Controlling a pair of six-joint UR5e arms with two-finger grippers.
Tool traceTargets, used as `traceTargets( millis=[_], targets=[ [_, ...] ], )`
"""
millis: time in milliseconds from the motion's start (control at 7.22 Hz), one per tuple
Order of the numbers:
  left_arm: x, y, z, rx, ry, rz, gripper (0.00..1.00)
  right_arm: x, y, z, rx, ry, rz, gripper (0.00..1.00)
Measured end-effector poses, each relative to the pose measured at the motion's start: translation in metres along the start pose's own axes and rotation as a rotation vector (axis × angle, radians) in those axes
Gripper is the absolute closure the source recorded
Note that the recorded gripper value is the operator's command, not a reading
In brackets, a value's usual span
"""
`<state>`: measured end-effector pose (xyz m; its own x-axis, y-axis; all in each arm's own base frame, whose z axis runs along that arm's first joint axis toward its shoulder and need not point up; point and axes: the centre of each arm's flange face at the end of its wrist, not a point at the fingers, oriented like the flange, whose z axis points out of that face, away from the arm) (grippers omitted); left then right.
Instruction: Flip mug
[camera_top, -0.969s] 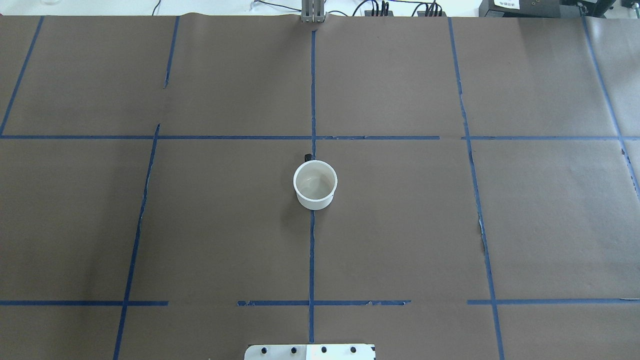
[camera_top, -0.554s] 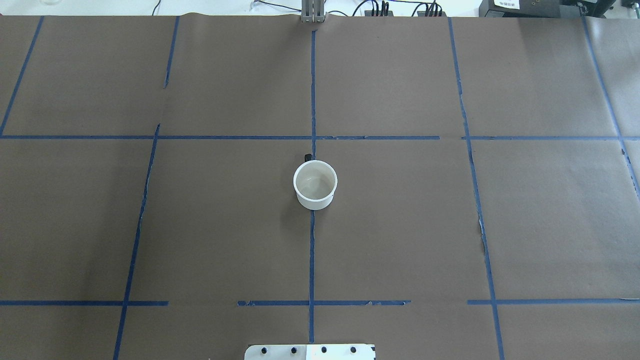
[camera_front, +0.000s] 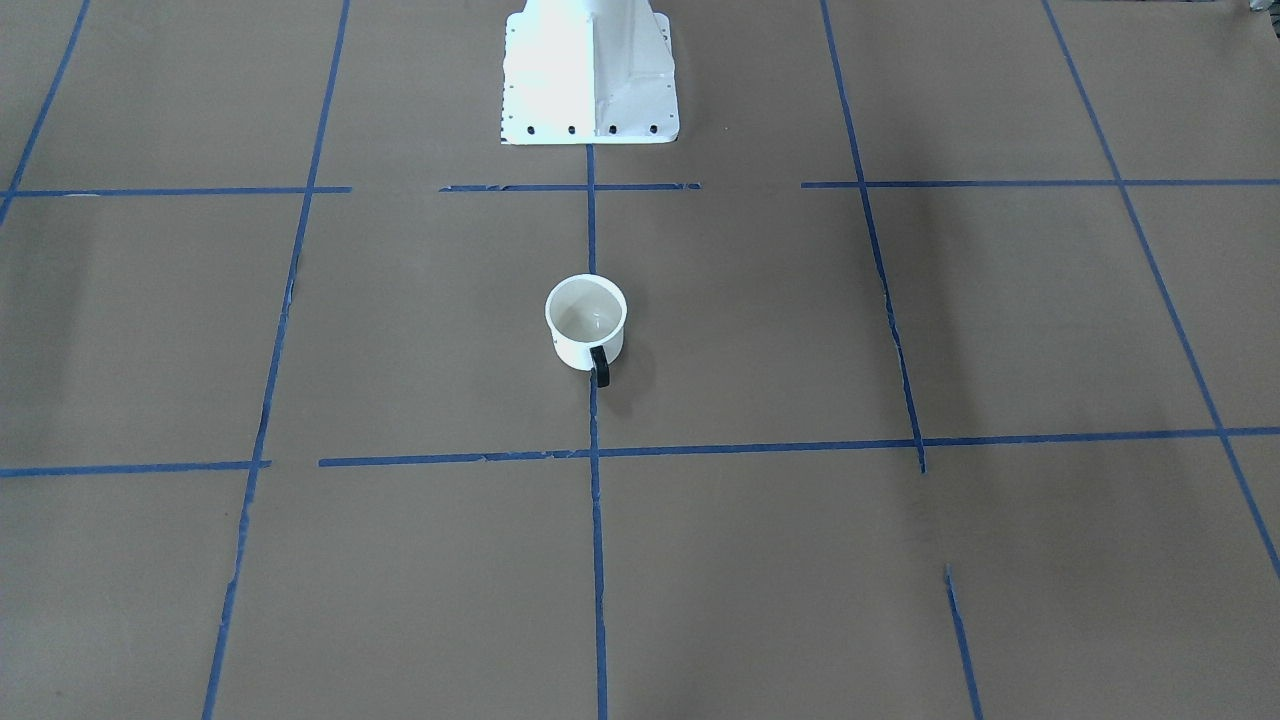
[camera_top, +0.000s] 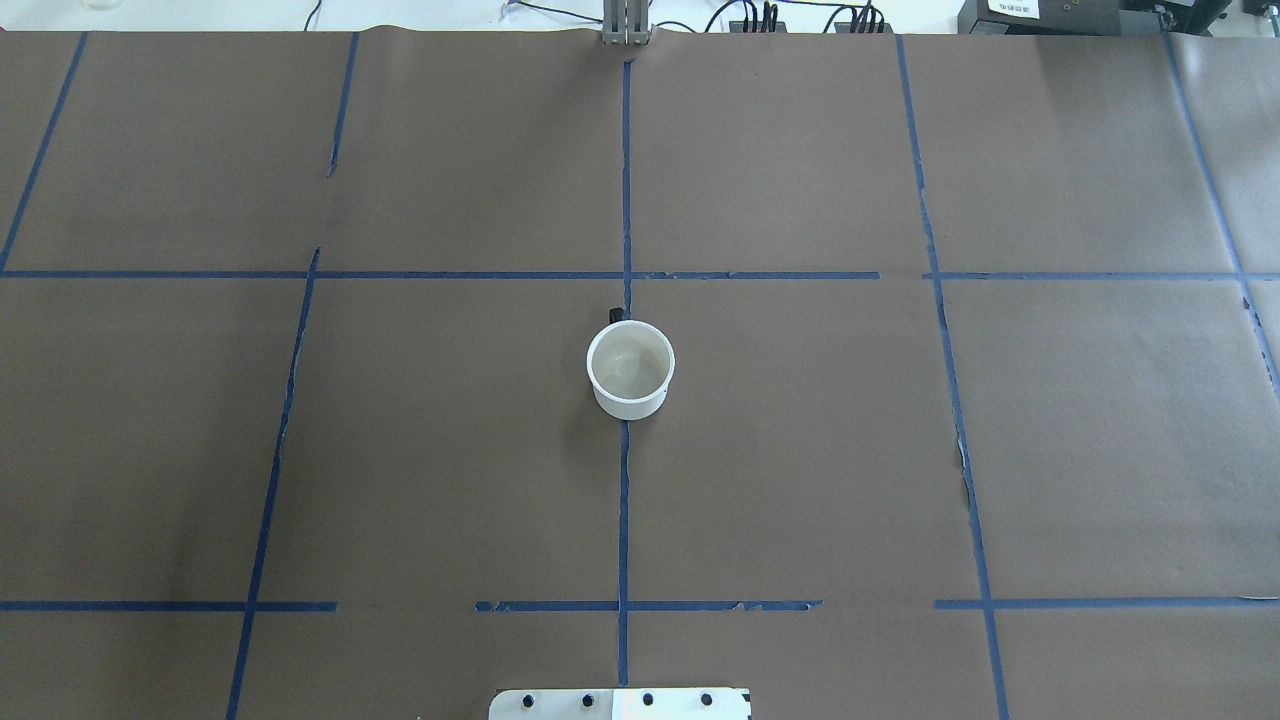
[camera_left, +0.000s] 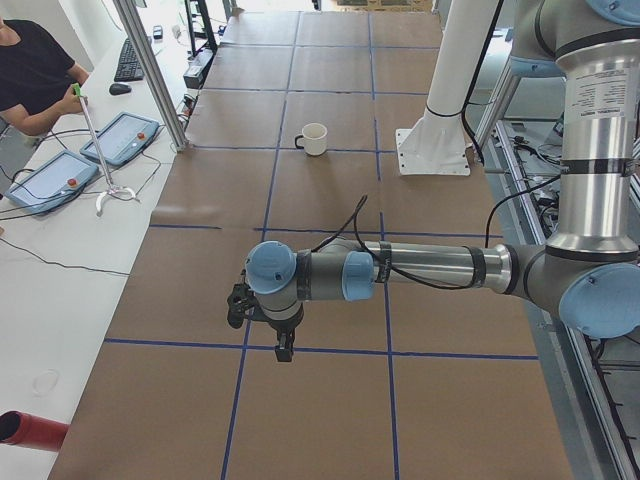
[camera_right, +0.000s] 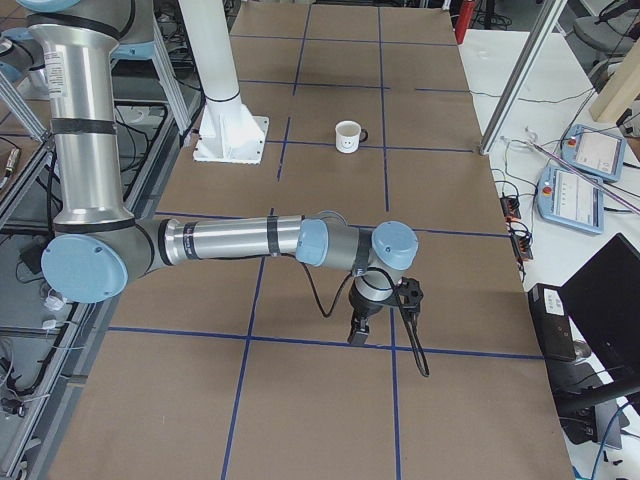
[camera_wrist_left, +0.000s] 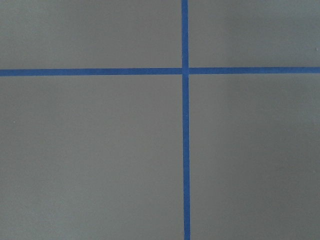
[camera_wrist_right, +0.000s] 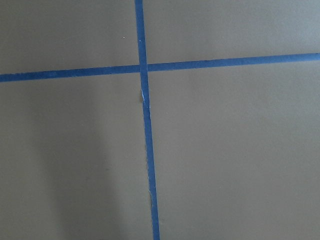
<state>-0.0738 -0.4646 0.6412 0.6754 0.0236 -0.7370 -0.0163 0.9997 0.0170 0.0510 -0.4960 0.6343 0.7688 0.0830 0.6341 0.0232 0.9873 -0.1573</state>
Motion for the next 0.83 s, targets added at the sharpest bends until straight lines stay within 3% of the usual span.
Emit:
traceTargets(
  millis=[831],
  targets=[
    [0.0037, -0.0057, -0.0042, 0.01, -0.006, 0.01, 0.0, 0.0001, 0.0, 0.0001, 0.0, 0.0, 0.0, 0.0]
  ],
)
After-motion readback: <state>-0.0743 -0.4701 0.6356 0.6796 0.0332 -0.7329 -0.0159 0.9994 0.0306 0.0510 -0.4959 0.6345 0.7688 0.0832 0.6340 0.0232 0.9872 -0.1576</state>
